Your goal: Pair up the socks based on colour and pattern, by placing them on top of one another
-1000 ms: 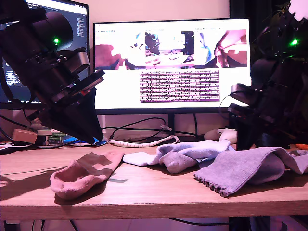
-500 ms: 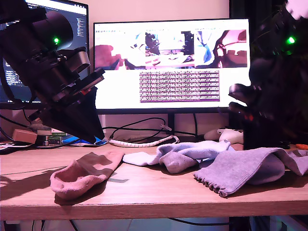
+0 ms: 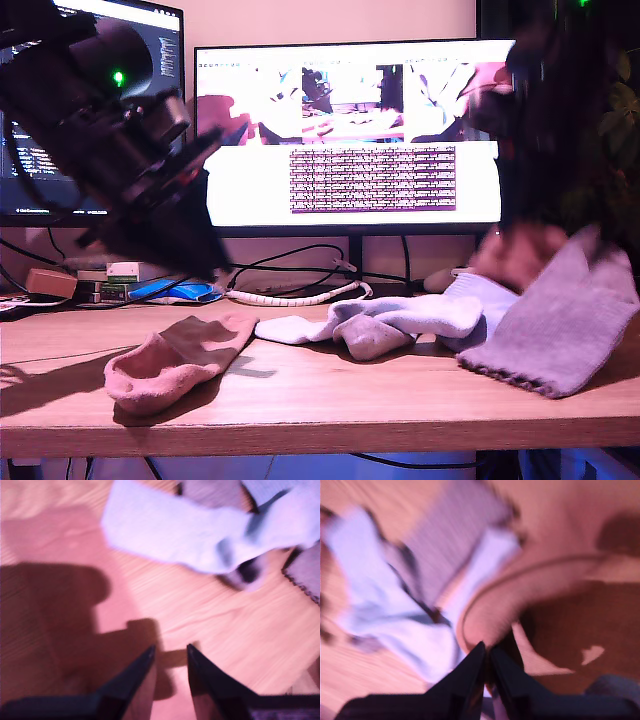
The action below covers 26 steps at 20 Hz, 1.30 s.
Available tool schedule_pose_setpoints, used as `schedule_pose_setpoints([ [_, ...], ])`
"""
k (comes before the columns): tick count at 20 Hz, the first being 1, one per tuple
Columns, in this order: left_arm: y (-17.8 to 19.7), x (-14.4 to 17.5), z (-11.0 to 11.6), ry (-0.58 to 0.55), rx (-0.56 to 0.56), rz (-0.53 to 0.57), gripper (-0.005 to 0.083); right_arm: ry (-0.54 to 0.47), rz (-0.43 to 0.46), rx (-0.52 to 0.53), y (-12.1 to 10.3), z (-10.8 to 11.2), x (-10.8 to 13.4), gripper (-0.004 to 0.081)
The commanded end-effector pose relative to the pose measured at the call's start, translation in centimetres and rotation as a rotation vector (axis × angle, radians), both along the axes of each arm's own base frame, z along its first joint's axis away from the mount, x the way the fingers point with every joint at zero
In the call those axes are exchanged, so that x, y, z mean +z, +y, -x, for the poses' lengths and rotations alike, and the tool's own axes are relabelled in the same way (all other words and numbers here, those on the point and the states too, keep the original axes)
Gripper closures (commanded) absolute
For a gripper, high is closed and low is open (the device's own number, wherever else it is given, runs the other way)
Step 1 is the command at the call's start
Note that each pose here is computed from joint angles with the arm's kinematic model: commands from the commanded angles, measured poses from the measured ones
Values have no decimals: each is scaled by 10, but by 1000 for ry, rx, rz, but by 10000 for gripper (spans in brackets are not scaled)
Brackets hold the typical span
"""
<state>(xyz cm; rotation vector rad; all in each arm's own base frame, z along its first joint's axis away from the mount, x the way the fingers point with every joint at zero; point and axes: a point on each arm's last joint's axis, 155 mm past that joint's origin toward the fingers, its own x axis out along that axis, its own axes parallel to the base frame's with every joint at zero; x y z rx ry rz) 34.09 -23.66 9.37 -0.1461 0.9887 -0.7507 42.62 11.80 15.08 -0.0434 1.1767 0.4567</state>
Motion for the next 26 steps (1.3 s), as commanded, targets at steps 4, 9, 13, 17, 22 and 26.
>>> schedule_pose_setpoints([
  [4,-10,12,2,-7,-28,68,605,-77,-16,41,20,0,49,781],
  [9,-34,44,3,9,-67,261,563,-109,-46,68,45,5,75,781],
  [13,-41,61,-11,-156,-124,268,487,-89,-108,130,76,20,81,781],
  [17,-46,69,-18,-297,-176,228,487,-76,-242,231,113,40,105,781],
  [22,-44,67,-26,-400,-196,148,464,-89,-402,290,142,55,147,781],
  [26,-55,88,-33,-554,-239,151,351,-84,-448,323,156,65,159,781],
])
